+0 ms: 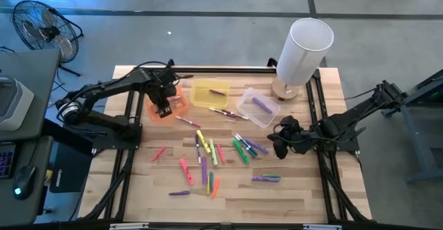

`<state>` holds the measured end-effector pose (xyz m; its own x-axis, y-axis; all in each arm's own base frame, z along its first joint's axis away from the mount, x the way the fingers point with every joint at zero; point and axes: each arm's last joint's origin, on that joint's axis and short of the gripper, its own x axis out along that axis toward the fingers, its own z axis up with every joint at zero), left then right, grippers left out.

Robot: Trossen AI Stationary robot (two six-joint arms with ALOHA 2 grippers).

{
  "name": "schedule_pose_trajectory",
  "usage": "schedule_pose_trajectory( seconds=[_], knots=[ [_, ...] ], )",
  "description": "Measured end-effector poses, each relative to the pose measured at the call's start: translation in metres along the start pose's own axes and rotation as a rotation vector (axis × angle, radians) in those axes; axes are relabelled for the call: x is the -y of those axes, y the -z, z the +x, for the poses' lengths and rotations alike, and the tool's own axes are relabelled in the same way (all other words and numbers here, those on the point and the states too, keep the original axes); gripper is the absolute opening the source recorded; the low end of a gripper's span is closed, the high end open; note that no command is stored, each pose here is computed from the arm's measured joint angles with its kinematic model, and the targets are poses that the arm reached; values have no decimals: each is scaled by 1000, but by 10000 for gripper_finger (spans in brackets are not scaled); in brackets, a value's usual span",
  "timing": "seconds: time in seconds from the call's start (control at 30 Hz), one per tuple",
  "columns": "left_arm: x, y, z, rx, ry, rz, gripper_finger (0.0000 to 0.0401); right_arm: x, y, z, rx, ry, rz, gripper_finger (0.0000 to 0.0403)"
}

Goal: Pick & Place Markers
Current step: Put the top purple highlighter pen into the white bin

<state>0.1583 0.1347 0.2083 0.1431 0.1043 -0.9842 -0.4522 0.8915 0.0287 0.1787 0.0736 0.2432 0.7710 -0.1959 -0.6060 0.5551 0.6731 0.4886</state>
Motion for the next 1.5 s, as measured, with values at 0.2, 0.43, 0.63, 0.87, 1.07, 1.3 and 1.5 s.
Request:
schedule_pose_trajectory(
  seconds=[0.2,0.43,0.63,0.87,1.07,1.3,1.5],
  knots=[
    [-1,-2,-3,8,-14,-29,145,0,0,0,0,0,-2,0],
    [1,-21,-32,115,106,-205,140,0,0,0,0,1,-45,0],
    [41,-44,-56,240,177,-161,81,0,0,0,0,1,-153,0],
    [121,-51,-67,404,238,-16,14,0,0,0,-6,-3,-296,0],
    [170,-58,-63,535,268,169,29,1,0,0,3,10,-348,0],
    [207,-50,-48,613,245,364,5,-1,-1,1,-1,-9,-294,0],
    [208,-28,-31,641,284,388,1,-20,-6,7,-18,22,-273,0]
  ],
)
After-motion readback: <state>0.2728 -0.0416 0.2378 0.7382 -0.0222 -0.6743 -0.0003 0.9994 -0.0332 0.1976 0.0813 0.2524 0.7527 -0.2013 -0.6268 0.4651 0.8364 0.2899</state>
